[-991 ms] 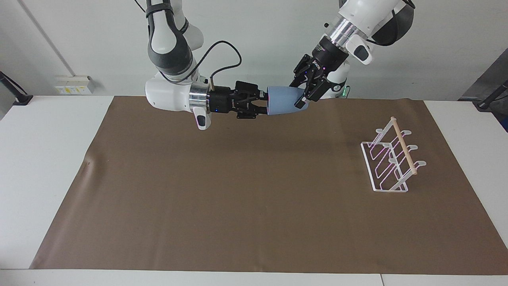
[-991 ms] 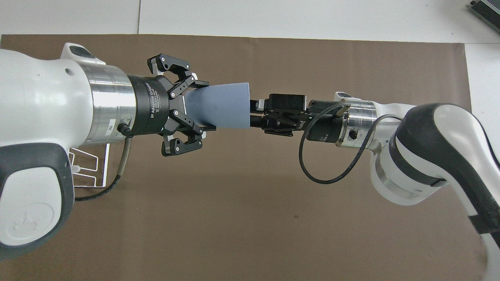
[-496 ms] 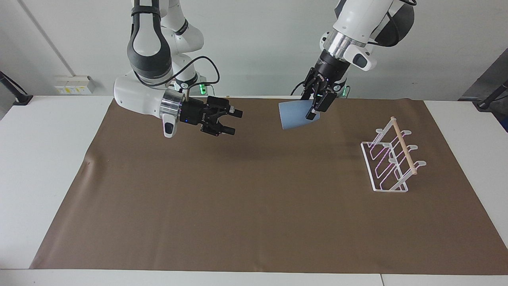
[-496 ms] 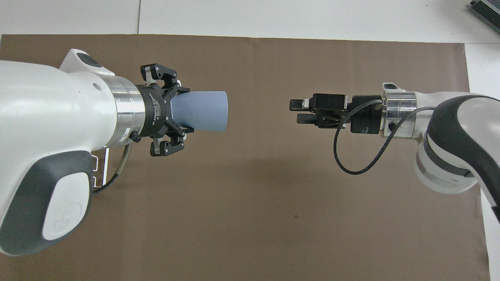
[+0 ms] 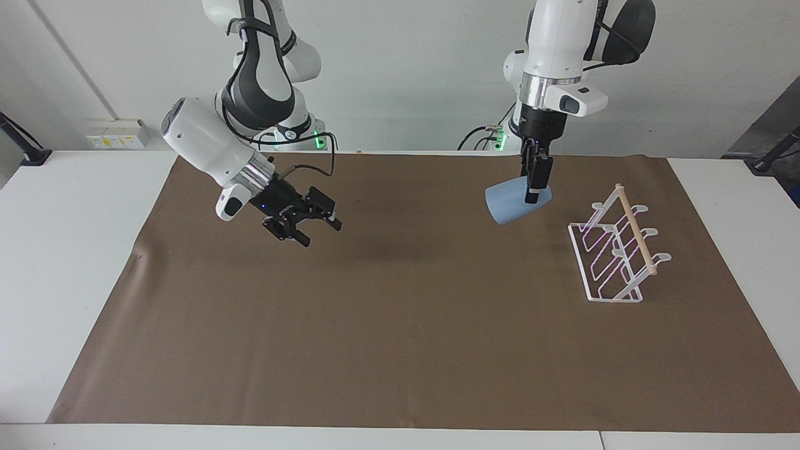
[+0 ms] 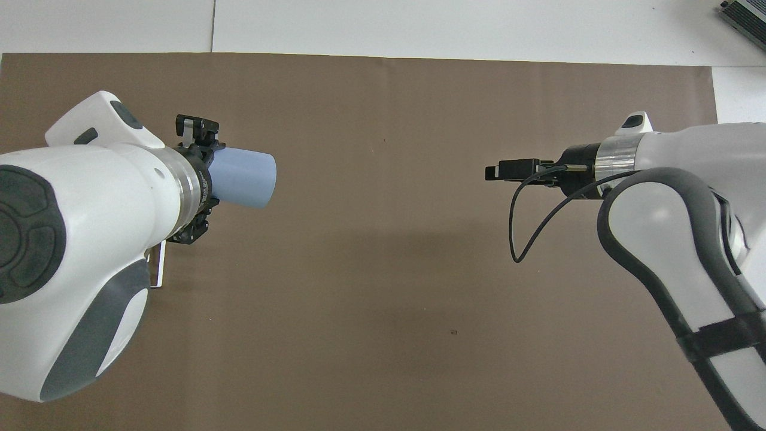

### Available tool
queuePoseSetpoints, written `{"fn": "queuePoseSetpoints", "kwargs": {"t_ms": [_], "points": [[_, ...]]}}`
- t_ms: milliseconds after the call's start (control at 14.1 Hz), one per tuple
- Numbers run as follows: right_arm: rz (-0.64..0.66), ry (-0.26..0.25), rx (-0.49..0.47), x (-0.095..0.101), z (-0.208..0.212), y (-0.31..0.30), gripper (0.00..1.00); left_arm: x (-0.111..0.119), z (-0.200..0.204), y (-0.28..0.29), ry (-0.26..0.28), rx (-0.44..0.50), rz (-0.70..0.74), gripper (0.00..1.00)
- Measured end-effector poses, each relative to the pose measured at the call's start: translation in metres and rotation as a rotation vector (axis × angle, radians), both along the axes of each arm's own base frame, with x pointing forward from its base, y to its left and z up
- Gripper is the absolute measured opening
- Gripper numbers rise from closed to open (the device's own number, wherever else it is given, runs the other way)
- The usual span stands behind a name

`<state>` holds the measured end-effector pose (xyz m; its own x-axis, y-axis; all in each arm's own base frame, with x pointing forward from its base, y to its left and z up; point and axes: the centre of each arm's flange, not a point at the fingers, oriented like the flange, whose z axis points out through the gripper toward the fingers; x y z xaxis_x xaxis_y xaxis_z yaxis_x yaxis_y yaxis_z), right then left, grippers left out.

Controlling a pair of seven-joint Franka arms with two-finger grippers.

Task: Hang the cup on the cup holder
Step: 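Carry the cup toward the rack with the left gripper while the right retracts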

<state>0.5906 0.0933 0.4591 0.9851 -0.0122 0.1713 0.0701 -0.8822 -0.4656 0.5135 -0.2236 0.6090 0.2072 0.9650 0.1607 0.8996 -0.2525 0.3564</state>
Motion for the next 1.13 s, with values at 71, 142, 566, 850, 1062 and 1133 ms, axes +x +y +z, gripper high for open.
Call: {"fn": "queuePoseSetpoints", "kwargs": {"t_ms": [71, 142, 566, 850, 1062, 1133], "points": [[0.02, -0.006, -0.09, 0.001, 0.001, -0.006, 1.0, 0.006, 0.0, 0.014, -0.03, 0.055, -0.015, 0.76], [0.029, -0.01, -0.166, 0.002, 0.003, -0.013, 1.0, 0.012, 0.0, 0.027, -0.06, 0.113, -0.037, 0.76], [0.0, 0.033, -0.384, 0.001, 0.079, -0.072, 1.0, 0.035, -0.033, 0.104, -0.133, 0.421, -0.107, 0.76], [-0.071, 0.076, -0.438, -0.024, 0.142, -0.117, 1.0, 0.036, -0.077, 0.126, -0.118, 0.611, -0.192, 0.76], [-0.134, 0.103, -0.448, -0.042, 0.16, -0.117, 1.0, 0.032, -0.113, 0.129, -0.066, 0.679, -0.244, 0.76], [-0.144, 0.106, -0.449, -0.043, 0.162, -0.115, 1.0, 0.03, -0.122, 0.13, -0.052, 0.695, -0.258, 0.76]]}}
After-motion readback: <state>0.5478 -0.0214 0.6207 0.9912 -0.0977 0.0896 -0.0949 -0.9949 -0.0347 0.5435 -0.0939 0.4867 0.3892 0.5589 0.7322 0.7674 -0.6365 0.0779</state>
